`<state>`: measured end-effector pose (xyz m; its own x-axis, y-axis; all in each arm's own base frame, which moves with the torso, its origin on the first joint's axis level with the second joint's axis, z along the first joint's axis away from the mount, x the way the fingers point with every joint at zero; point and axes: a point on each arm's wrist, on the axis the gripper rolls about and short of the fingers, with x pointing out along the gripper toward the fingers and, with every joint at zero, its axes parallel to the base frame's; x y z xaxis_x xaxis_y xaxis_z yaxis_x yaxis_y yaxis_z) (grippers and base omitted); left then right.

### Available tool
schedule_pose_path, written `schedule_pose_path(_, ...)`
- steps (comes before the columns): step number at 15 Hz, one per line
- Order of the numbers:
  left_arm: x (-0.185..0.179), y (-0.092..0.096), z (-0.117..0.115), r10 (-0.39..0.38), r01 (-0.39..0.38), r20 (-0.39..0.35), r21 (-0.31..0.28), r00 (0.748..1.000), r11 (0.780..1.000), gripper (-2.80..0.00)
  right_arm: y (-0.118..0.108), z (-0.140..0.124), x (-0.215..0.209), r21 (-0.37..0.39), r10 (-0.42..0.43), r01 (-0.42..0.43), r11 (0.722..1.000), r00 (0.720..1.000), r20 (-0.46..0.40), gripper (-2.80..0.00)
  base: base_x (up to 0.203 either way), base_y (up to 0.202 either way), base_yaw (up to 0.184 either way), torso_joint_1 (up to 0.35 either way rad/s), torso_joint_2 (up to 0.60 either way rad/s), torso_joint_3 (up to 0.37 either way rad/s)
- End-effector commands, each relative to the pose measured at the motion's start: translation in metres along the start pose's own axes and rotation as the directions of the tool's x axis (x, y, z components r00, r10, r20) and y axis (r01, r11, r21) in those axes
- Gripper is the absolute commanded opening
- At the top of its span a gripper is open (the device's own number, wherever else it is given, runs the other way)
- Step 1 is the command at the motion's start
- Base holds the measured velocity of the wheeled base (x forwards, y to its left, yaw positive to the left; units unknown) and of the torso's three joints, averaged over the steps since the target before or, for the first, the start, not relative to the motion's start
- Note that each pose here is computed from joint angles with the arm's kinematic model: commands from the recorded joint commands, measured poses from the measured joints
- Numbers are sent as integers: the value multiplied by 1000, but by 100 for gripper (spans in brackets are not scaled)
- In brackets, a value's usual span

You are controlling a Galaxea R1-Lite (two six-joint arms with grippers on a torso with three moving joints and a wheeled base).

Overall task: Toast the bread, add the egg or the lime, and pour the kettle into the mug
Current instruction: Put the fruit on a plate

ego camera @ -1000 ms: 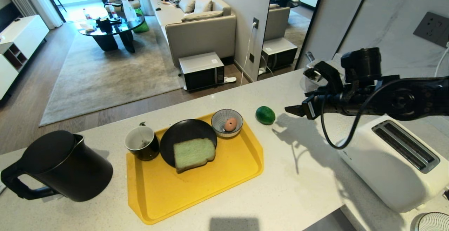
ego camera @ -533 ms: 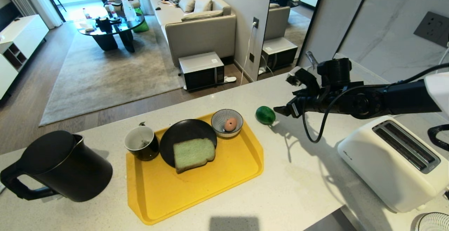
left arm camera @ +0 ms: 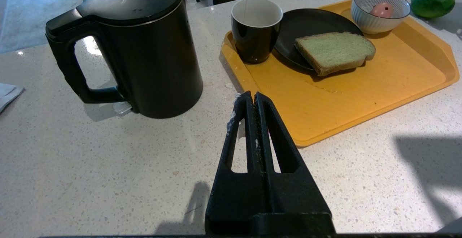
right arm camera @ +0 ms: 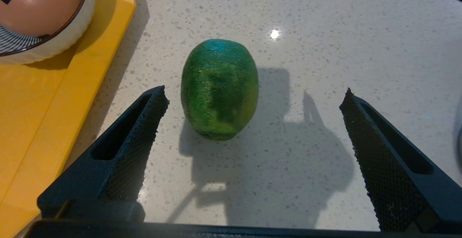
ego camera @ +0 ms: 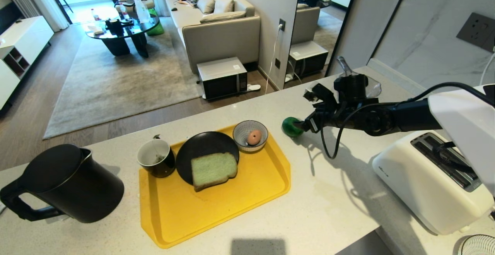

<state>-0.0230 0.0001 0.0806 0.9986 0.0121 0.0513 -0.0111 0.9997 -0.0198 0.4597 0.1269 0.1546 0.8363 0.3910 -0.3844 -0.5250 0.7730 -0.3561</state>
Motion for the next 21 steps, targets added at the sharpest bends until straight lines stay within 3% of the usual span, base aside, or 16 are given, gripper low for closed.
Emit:
schedule_pose_path(1,1,0,-4,2,-2,-13,-1,1000,1000,-280,7,-8,14,-3,19,-20,1000,1000,-14,0,0,0,0,0,0,0)
schedule_pose_path(21,1,0,-4,1,-1,-13,0,1000,1000,-280,28,-20,57,17,63,-63,998,998,-13,0,0,0,0,0,0,0)
